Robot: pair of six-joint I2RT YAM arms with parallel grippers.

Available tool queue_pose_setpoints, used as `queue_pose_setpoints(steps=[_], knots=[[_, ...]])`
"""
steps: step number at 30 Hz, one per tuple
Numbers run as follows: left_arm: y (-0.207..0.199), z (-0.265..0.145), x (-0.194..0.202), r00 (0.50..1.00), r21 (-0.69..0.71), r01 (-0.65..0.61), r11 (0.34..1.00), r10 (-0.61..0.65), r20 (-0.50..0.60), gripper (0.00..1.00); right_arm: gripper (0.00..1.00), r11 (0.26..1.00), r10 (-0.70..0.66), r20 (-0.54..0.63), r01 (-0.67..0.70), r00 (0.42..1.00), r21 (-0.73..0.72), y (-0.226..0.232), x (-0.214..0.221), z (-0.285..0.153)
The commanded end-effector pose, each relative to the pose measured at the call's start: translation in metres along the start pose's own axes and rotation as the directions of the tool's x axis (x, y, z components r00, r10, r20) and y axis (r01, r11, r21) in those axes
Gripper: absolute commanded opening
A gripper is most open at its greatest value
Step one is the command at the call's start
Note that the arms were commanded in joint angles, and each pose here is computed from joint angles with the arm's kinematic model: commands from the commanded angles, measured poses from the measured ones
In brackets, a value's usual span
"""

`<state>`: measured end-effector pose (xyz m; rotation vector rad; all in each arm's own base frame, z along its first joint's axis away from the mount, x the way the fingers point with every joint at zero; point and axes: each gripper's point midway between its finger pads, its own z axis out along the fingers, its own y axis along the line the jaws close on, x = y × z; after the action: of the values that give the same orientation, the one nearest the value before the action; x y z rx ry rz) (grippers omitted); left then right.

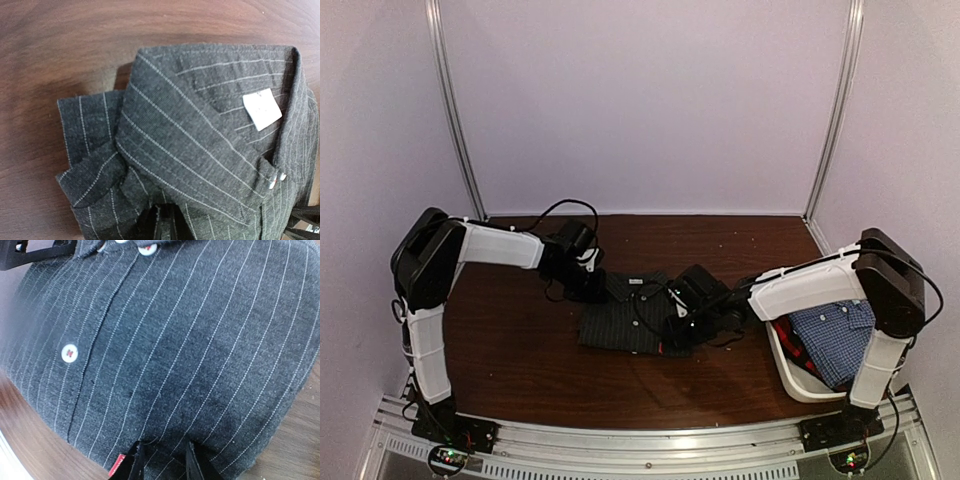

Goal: Fold and stack the long sleeve shirts
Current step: Smooth out the square-folded shirt at the center of the board.

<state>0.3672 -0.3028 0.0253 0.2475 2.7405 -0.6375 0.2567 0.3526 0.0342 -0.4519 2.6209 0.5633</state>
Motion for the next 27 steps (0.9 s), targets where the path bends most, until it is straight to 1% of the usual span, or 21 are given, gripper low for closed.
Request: queue_pose_setpoints(steps=[1,5,9,12,15,18,23,25,27], knots=[[-0.013,-0.028,-0.032,0.996,0.003,-0.023,1.000,0.023,0.091,0.11,0.31,1.000,-0.013,0.062,0.014,0.998,-0.018,0.012,-0.021,-0.027],[-0.024,-0.056,-0.039,0.991,0.020,-0.036,0.999,0.033,0.132,0.14,0.33,0.999,-0.031,0.118,0.033,0.993,-0.019,0.021,-0.045,-0.045],[-0.029,-0.068,-0.027,0.993,0.066,-0.026,0.997,0.018,0.121,0.14,0.34,0.999,-0.030,0.155,0.032,0.987,-0.008,0.018,-0.068,-0.048],[-0.025,-0.070,-0.020,0.993,0.062,-0.015,0.998,0.008,0.119,0.14,0.35,1.000,-0.018,0.166,0.018,0.986,0.004,0.008,-0.082,-0.044],[-0.019,-0.070,-0.016,0.993,0.038,-0.009,0.999,0.004,0.118,0.17,0.38,1.000,-0.002,0.181,-0.002,0.983,0.021,-0.009,-0.095,-0.039],[-0.014,-0.070,-0.014,0.993,0.024,-0.001,1.000,-0.002,0.121,0.20,0.38,0.999,0.040,0.176,-0.042,0.984,0.005,-0.026,-0.103,-0.026],[-0.006,-0.066,-0.007,0.994,0.014,0.017,1.000,-0.018,0.109,0.24,0.36,0.996,0.083,0.148,-0.084,0.985,-0.004,-0.048,-0.104,-0.005],[-0.001,-0.064,-0.004,0.994,0.009,0.026,1.000,-0.026,0.104,0.27,0.35,0.995,0.096,0.130,-0.098,0.987,0.009,-0.058,-0.099,0.004],[0.005,-0.062,-0.001,0.995,0.004,0.038,0.999,-0.038,0.096,0.29,0.33,0.994,0.104,0.108,-0.108,0.989,0.026,-0.067,-0.091,0.010]])
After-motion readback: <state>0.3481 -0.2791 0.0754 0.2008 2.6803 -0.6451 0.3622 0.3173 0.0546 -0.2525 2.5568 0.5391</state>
